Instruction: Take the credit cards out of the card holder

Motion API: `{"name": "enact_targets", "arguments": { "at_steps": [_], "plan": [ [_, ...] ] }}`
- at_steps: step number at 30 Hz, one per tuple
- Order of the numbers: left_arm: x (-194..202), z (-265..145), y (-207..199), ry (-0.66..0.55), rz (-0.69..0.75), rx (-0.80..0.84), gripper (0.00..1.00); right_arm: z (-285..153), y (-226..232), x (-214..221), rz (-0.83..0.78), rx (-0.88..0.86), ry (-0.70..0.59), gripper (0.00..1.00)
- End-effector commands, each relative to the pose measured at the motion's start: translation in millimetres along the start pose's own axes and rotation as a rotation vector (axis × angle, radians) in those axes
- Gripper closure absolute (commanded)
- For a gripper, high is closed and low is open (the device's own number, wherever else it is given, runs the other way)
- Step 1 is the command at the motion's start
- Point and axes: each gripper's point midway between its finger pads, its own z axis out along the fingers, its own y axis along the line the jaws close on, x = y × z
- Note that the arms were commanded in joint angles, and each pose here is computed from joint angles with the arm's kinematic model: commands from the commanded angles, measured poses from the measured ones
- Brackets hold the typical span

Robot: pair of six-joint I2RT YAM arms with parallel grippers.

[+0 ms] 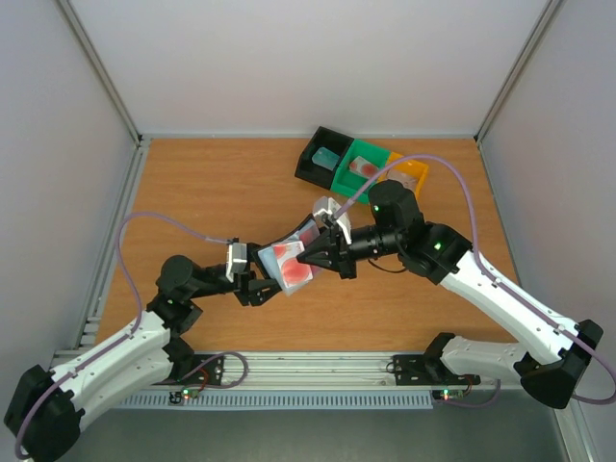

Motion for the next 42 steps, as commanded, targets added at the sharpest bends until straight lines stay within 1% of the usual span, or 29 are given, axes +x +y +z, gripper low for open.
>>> {"name": "enact_targets", "arguments": {
  "at_steps": [1,5,10,14,16,17,19,21,23,24,27,28,30,31,33,35,37,40,42],
  "plan": [
    [-19,-2,-21,-0.057,0.066,0.091,0.32,0,-14,-8,-0.021,0.075,-0.025,0.99],
    [-21,-2,-25,-0.050,0.066,0.112,0.25,-5,-15,-4,-0.036,0.102,-0.011,0.99],
    [-22,-2,-25,-0.045,0.039,0.121,0.18,-4,-13,-2,-0.035,0.087,0.018,0.99],
    [-23,-1,-23,-0.043,0.024,0.114,0.16,-1,-10,0,-0.033,0.054,0.036,0.99],
    [-23,0,-17,-0.046,0.002,0.084,0.23,1,-5,-1,-0.034,0.018,0.035,0.99],
    [-23,0,-15,-0.048,-0.010,0.075,0.29,2,-5,-1,-0.030,0.005,0.038,0.99],
    [-24,0,-12,-0.058,-0.029,0.059,0.55,4,-5,2,-0.028,-0.009,0.049,0.99],
    [-24,0,-10,-0.061,-0.034,0.046,0.77,6,-3,5,-0.025,-0.028,0.059,0.99],
    [-23,0,-8,-0.060,-0.041,0.035,0.96,5,3,6,-0.029,-0.059,0.054,0.99],
    [-22,-1,-7,-0.061,-0.047,0.028,0.99,4,6,5,-0.037,-0.072,0.047,0.99],
    [-21,-2,-6,-0.067,-0.051,0.021,1.00,1,8,6,-0.043,-0.087,0.043,0.98],
    [-21,-2,-7,-0.069,-0.049,0.021,1.00,0,7,7,-0.038,-0.091,0.041,0.94],
    [-22,-2,-7,-0.071,-0.043,0.023,1.00,-4,6,8,-0.014,-0.122,0.034,0.81],
    [-22,-2,-8,-0.071,-0.040,0.024,1.00,-4,5,9,-0.002,-0.129,0.031,0.76],
    [-22,-3,-8,-0.072,-0.031,0.025,1.00,-5,6,9,0.007,-0.141,0.027,0.74],
    [-22,-4,-9,-0.073,-0.026,0.025,1.00,-6,8,8,0.009,-0.151,0.022,0.78],
    [-23,-4,-9,-0.075,-0.023,0.027,1.00,-7,8,8,0.010,-0.149,0.018,0.86],
    [-23,-4,-10,-0.076,-0.020,0.027,1.00,-7,6,10,0.018,-0.144,0.020,0.95],
    [-23,-4,-10,-0.077,-0.021,0.029,1.00,-7,5,10,0.024,-0.144,0.021,0.97]
  ]
}}
